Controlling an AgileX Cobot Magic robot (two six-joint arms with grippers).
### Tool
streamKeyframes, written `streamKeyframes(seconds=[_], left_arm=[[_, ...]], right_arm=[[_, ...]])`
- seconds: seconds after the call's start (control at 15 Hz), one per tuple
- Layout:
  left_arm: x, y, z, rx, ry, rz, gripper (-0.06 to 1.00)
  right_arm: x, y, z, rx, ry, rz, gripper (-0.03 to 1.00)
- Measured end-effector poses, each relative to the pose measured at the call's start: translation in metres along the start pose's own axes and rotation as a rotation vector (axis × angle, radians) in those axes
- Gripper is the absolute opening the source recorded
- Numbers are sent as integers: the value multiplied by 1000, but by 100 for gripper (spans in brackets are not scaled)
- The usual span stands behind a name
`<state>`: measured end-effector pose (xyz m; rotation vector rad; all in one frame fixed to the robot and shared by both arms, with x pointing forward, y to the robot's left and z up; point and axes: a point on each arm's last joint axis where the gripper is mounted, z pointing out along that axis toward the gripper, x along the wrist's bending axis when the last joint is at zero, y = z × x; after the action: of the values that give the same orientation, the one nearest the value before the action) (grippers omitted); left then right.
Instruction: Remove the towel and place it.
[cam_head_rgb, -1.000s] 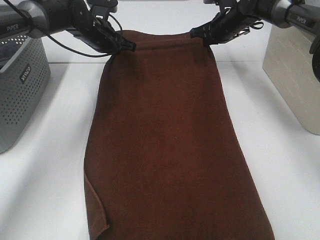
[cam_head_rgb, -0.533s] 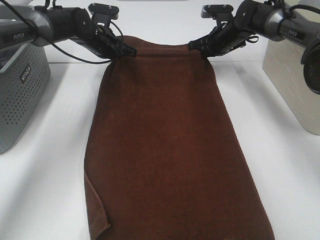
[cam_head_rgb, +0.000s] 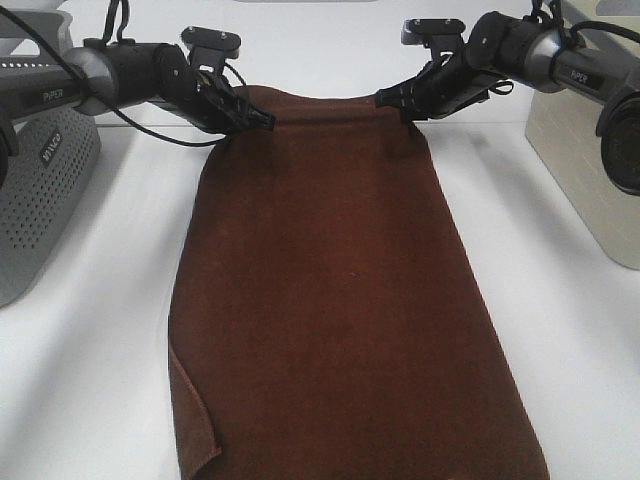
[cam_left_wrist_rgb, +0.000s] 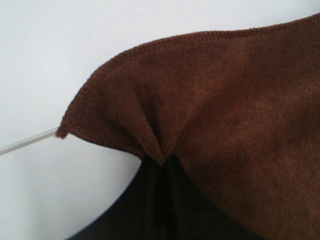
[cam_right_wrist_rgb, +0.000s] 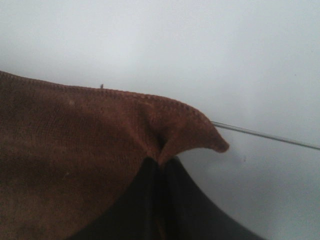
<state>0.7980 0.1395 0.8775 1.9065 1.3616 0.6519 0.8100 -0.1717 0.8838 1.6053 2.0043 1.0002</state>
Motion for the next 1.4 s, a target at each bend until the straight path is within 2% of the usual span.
streamKeyframes(seconds=[0.13, 0.27, 0.4, 0.47, 0.6, 0.73, 0.87, 1.07, 1.2, 1.4], left_arm=[[0, 1, 0, -10, 1, 0, 1], [1, 1, 0, -17, 3, -1, 7], [1, 2, 0, -32, 6, 0, 20], [1, 3, 0, -35, 7, 2, 31], [2, 3, 0, -40, 12, 16, 53], [3, 3, 0, -38, 24, 50, 65], [3, 3, 0, -33, 29, 66, 67], [3, 3, -5, 31, 24, 72, 67], [2, 10, -24, 142, 13, 74, 69], [1, 23, -66, 362, -7, 58, 71]], right_arm=[[1, 0, 0, -1, 6, 9, 14], [1, 0, 0, -2, 7, 4, 31], [1, 0, 0, -2, 7, -3, 49], [1, 0, 0, -2, 7, -5, 55], [1, 0, 0, -2, 7, -6, 59], [1, 0, 0, -1, 7, -6, 60], [1, -1, 0, 2, 7, -6, 60], [2, -6, 0, 69, 25, -6, 61], [6, -5, -9, 138, 46, 4, 66], [17, 23, -53, 194, 82, 4, 69]])
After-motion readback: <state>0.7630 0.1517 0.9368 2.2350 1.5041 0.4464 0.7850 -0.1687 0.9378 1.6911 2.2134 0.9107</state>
